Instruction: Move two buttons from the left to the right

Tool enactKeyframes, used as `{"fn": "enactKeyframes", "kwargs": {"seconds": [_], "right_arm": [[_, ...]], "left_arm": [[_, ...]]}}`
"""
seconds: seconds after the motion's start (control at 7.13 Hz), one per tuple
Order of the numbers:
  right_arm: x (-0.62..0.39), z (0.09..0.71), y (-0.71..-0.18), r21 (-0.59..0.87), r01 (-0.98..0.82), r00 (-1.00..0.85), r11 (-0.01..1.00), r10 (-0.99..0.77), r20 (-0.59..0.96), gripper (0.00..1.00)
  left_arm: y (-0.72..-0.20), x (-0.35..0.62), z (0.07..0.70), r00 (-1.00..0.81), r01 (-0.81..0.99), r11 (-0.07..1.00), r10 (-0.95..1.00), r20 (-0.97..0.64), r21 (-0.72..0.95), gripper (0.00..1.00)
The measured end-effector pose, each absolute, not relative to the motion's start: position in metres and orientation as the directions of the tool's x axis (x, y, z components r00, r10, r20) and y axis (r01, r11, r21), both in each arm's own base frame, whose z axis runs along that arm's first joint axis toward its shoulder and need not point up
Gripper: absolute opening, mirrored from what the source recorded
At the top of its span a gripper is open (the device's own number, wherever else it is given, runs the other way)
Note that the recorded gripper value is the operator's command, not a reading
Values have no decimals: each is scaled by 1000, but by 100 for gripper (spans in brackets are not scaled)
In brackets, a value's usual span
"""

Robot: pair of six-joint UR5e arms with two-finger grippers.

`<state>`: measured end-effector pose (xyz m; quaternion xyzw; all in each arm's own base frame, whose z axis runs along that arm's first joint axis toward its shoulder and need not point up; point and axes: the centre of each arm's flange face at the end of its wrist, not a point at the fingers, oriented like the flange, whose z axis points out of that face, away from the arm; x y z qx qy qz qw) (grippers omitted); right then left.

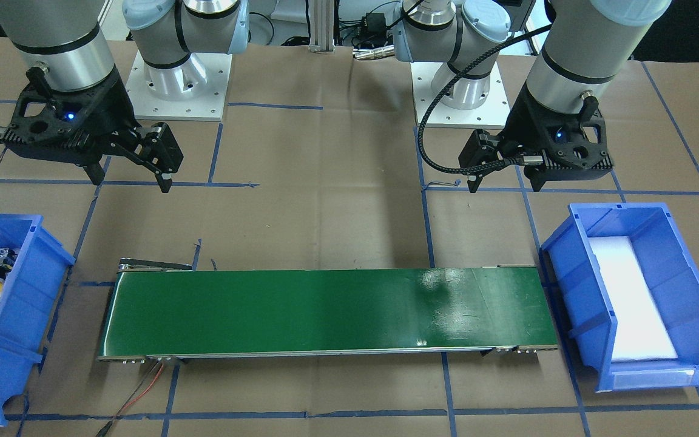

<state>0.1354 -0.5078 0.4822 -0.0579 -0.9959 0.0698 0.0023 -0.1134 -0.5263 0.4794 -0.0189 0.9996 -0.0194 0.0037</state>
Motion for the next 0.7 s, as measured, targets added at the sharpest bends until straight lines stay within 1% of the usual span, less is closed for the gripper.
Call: {"fn": "enactKeyframes", "kwargs": {"seconds": [0.28, 0.7], "right_arm": [[138, 491, -493, -133, 112, -994, 985, 112, -6, 100], [142, 489, -488, -113, 110, -994, 987, 107, -30, 100]], "left_arm": [[-526, -113, 479, -999, -38, 999, -38, -7, -39, 100], [-526, -113, 479, -999, -38, 999, -38, -7, -39, 100]]}}
